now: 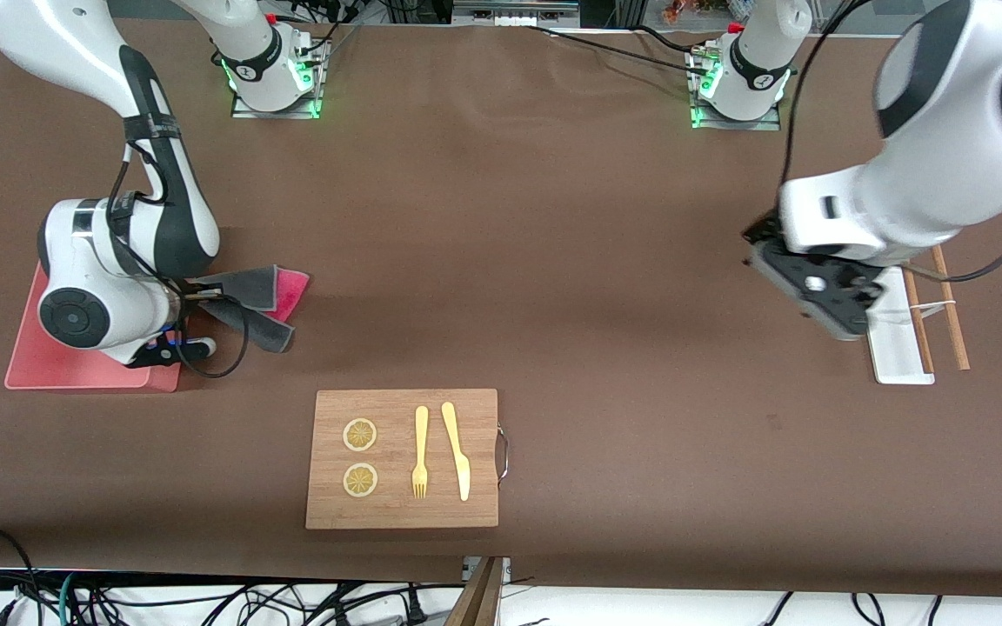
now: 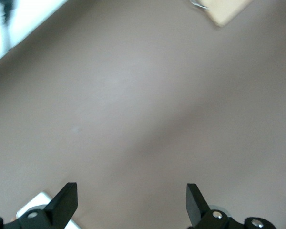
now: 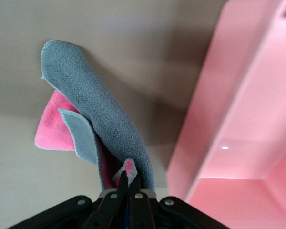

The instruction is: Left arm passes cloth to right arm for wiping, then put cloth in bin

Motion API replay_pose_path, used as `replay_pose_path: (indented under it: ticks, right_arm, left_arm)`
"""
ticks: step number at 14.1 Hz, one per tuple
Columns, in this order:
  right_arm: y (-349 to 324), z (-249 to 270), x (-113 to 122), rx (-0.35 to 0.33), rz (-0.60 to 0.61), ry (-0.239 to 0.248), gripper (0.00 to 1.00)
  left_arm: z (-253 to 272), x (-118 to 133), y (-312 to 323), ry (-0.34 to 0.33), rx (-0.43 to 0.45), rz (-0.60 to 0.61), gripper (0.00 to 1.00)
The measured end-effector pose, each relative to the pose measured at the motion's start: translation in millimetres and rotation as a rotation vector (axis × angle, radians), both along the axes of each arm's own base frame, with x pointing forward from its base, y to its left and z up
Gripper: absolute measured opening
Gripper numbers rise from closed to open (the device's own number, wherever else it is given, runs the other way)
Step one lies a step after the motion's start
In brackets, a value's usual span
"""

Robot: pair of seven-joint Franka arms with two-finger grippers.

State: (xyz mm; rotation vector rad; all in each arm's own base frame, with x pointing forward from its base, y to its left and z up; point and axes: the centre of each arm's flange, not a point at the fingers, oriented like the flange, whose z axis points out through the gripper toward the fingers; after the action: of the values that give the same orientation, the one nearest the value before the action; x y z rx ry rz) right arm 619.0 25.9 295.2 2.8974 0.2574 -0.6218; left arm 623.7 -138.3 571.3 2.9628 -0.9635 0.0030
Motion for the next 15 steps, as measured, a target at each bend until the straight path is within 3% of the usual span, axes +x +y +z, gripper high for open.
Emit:
replay_pose_path:
  ticks: [2,4,11,15]
  right_arm:
    - [-4.4,1.6,2.6,-0.038,0.038,-0.013,0.02]
    - [-3.2,1.4,3.1,-0.04,0.045,-0.018,0.02]
    - [61.7,-20.8,5.8,-0.022,-0.041,-0.094,0.02]
    - [118.5,-21.9,6.8,0.017,-0.125,-0.122,0.02]
  left_arm:
    - [1.5,-13.5,23.4,-0.009,0.011,0.191,1.0]
    - [2.1,-27.1,32.9,-0.001,0.017,0.302,1.0]
    - [7.2,-60.7,62.3,0.01,0.026,0.496,1.0]
    - [5.2,-61.5,73.3,0.016,0.029,0.551,1.0]
